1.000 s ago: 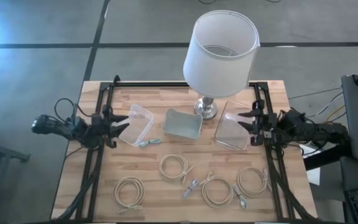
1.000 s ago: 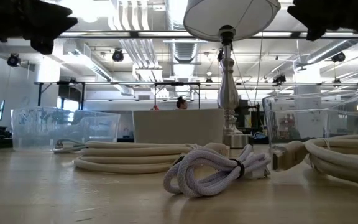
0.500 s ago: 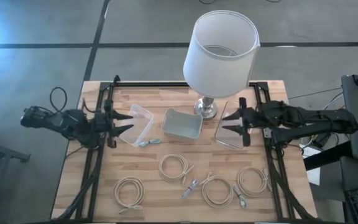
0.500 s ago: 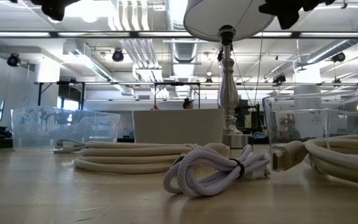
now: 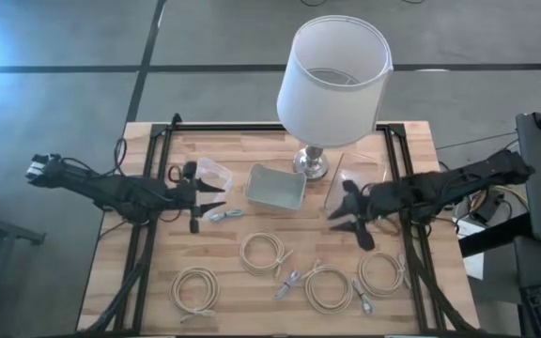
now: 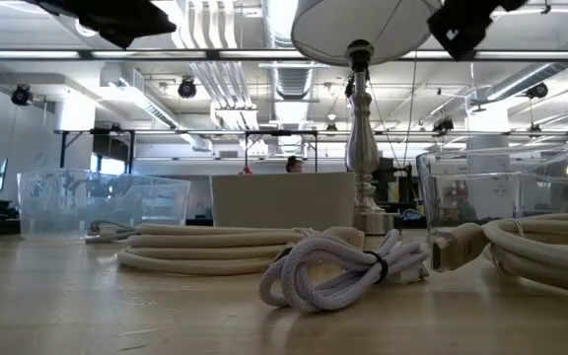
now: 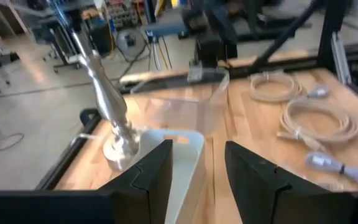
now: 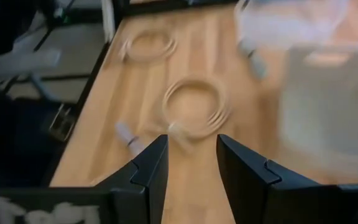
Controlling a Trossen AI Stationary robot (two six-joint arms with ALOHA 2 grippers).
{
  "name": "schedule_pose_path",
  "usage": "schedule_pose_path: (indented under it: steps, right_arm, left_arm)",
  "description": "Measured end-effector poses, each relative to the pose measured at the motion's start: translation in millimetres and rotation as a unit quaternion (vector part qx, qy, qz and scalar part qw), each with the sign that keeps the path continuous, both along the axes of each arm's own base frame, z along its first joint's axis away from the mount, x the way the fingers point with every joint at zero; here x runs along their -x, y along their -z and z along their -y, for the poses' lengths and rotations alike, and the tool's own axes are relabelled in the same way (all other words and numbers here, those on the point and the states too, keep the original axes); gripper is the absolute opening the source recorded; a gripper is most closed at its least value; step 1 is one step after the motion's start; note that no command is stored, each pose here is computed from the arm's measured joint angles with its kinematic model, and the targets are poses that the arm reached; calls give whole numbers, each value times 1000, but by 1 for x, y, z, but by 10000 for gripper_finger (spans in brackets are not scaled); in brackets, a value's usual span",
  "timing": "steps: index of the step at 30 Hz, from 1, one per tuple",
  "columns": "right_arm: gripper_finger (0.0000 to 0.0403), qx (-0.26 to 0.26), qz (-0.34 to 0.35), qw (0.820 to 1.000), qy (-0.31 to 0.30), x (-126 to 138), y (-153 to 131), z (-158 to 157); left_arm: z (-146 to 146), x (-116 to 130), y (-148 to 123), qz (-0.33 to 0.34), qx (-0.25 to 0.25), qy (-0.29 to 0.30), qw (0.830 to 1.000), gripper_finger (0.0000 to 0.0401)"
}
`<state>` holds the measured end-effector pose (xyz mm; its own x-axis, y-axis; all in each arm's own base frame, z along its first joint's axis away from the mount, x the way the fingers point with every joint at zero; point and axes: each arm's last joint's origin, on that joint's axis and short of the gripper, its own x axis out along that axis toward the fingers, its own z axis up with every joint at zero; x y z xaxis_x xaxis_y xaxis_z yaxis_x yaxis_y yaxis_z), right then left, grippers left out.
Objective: Pick & Place USB Port
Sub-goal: Put the light brown HDMI cable into the transparent bin
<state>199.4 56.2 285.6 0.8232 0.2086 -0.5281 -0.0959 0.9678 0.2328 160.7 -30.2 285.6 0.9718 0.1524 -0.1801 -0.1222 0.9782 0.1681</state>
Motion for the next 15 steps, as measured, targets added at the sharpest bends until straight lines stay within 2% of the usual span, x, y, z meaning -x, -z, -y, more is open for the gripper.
schedule_pose_path:
  steps: [5,15]
  right_arm:
    - [132,-21,-68,997,-19,-10,25,-26]
    - [134,-11,-195,980,-26,-30,80,-65]
  left_arm:
    - [2,-9,8,-23,5,-2,1000,151]
    - [5,-21,8,-2,18,-4,1000,151]
